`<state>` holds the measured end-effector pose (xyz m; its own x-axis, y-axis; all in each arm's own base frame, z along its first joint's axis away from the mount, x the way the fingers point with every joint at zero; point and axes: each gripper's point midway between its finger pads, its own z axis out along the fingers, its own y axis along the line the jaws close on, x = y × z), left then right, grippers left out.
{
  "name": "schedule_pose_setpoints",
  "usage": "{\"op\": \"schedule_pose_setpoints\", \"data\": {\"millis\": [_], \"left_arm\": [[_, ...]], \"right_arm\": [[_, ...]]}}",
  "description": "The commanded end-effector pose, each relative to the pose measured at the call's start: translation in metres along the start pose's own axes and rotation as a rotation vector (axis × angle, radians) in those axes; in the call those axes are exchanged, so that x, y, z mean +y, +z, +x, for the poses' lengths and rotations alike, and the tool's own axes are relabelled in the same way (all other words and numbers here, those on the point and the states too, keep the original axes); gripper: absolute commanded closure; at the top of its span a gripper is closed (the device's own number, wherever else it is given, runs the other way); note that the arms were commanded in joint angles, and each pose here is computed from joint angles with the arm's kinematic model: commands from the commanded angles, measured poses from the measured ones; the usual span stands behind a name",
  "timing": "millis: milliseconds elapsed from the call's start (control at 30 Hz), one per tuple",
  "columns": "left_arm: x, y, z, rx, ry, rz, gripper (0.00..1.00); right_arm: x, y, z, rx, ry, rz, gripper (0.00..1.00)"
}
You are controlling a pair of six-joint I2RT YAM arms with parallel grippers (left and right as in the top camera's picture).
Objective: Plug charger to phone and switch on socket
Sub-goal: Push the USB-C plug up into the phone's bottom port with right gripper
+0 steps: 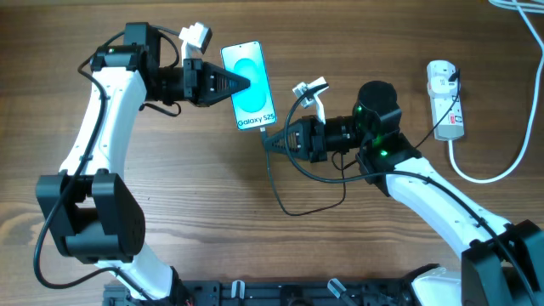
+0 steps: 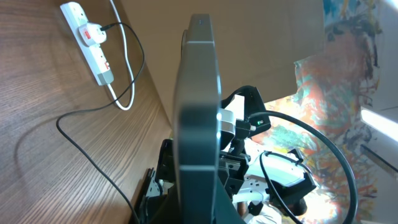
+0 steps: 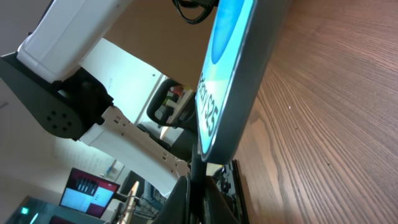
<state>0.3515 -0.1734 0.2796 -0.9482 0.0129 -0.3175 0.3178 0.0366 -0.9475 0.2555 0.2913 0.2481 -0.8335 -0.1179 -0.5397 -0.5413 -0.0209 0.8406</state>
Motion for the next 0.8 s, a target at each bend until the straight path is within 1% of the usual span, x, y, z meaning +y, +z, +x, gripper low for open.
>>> {"op": "schedule_pose_setpoints", "data": {"millis": [0, 567, 767], "left_arm": [[-0.019, 0.002, 0.001, -0.003, 0.025, 0.046, 0.96], [-0.019, 0.003, 0.002, 0.001, 0.003, 0.048, 0.96], [-0.021, 0.013, 0.006, 0.027, 0.009, 0.056, 0.96]], "right_arm": [[-0.002, 0.000, 0.003, 0.012, 0.018, -0.008, 0.96], [-0.003, 0.000, 0.003, 0.007, 0.021, -0.002, 0.96], [-0.004, 0.000, 0.002, 0.002, 0.021, 0.002, 0.96]]}}
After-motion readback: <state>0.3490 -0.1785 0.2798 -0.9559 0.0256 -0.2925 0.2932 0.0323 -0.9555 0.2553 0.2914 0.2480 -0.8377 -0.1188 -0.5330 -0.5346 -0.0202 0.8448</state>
